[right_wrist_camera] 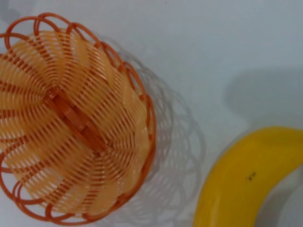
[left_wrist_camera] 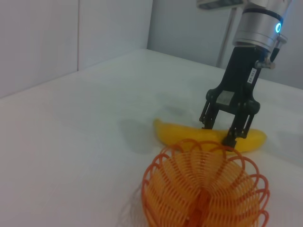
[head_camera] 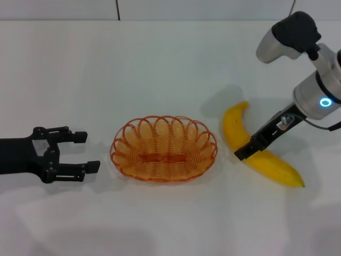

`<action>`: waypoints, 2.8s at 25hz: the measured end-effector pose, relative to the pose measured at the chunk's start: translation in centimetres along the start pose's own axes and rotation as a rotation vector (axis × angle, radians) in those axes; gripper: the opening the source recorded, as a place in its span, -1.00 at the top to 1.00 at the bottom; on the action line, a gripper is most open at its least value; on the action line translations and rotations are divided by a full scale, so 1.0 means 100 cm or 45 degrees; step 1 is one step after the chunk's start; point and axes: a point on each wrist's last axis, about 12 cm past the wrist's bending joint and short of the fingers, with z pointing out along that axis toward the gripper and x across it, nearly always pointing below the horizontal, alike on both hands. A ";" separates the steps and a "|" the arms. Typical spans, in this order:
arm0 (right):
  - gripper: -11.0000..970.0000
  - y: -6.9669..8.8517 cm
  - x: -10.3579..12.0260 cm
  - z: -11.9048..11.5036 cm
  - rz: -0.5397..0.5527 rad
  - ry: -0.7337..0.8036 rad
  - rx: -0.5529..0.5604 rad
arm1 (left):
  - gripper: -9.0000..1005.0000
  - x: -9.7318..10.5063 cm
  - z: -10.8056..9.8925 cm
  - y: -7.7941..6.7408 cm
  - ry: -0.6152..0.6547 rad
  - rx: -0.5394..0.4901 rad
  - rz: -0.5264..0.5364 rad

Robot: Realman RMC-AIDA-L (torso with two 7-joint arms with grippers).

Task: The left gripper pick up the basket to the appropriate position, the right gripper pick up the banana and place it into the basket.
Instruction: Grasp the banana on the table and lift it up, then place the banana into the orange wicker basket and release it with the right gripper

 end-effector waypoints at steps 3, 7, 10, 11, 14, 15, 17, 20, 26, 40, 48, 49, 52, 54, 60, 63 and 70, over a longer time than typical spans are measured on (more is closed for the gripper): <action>-0.34 0.001 -0.001 0.000 -0.011 -0.005 -0.002 | -0.69 0.000 0.000 0.000 0.000 0.000 0.000; -0.19 0.001 -0.001 0.000 -0.015 -0.007 -0.003 | -0.69 0.000 0.000 0.000 0.000 0.000 0.000; -0.08 0.000 -0.001 -0.001 -0.015 -0.005 0.001 | -0.69 0.000 0.000 0.000 0.000 0.000 0.000; -0.05 0.000 -0.001 -0.001 -0.015 -0.005 0.001 | -0.69 0.000 0.000 0.000 0.000 0.000 0.000; -0.01 0.000 -0.003 -0.006 -0.026 -0.024 0.017 | -0.69 0.001 -0.001 -0.001 0.000 0.000 -0.004; -0.01 0.000 -0.003 -0.006 -0.026 -0.024 0.017 | -0.69 0.001 -0.001 -0.001 0.000 0.000 -0.004; -0.01 -0.003 -0.008 -0.025 -0.046 -0.076 0.077 | -0.69 0.002 -0.002 -0.001 0.002 0.001 -0.007; -0.01 -0.006 -0.009 -0.044 -0.054 -0.127 0.135 | -0.69 0.004 -0.004 -0.002 0.005 -0.001 -0.011; -0.01 0.002 -0.007 -0.084 -0.195 -0.281 0.281 | -0.69 0.005 -0.003 -0.002 0.005 -0.006 -0.004; -0.01 0.103 -0.031 -0.044 -0.796 -0.252 0.018 | -0.69 0.011 0.000 -0.003 0.029 -0.007 -0.010; -0.01 0.123 -0.036 -0.023 -0.943 -0.246 -0.001 | -0.69 0.013 0.008 0.000 0.033 -0.011 -0.025; -0.01 0.124 -0.037 -0.022 -0.949 -0.258 -0.003 | -0.69 0.013 0.008 0.000 0.033 -0.011 -0.025; -0.01 0.125 -0.039 -0.022 -0.963 -0.284 -0.004 | -0.69 0.013 0.008 0.000 0.033 -0.012 -0.023; -0.01 0.125 -0.041 -0.022 -0.964 -0.297 0.001 | -0.69 0.013 0.008 0.000 0.033 -0.012 -0.022; -0.01 0.127 -0.047 -0.016 -0.954 -0.296 -0.052 | -0.69 0.013 0.008 0.000 0.034 -0.012 -0.022; -0.01 0.126 -0.050 -0.011 -0.945 -0.277 -0.075 | -0.69 0.013 0.008 0.000 0.033 -0.012 -0.021; -0.01 0.116 -0.056 0.002 -0.887 -0.207 -0.105 | -0.69 0.010 0.010 0.001 0.031 -0.009 -0.014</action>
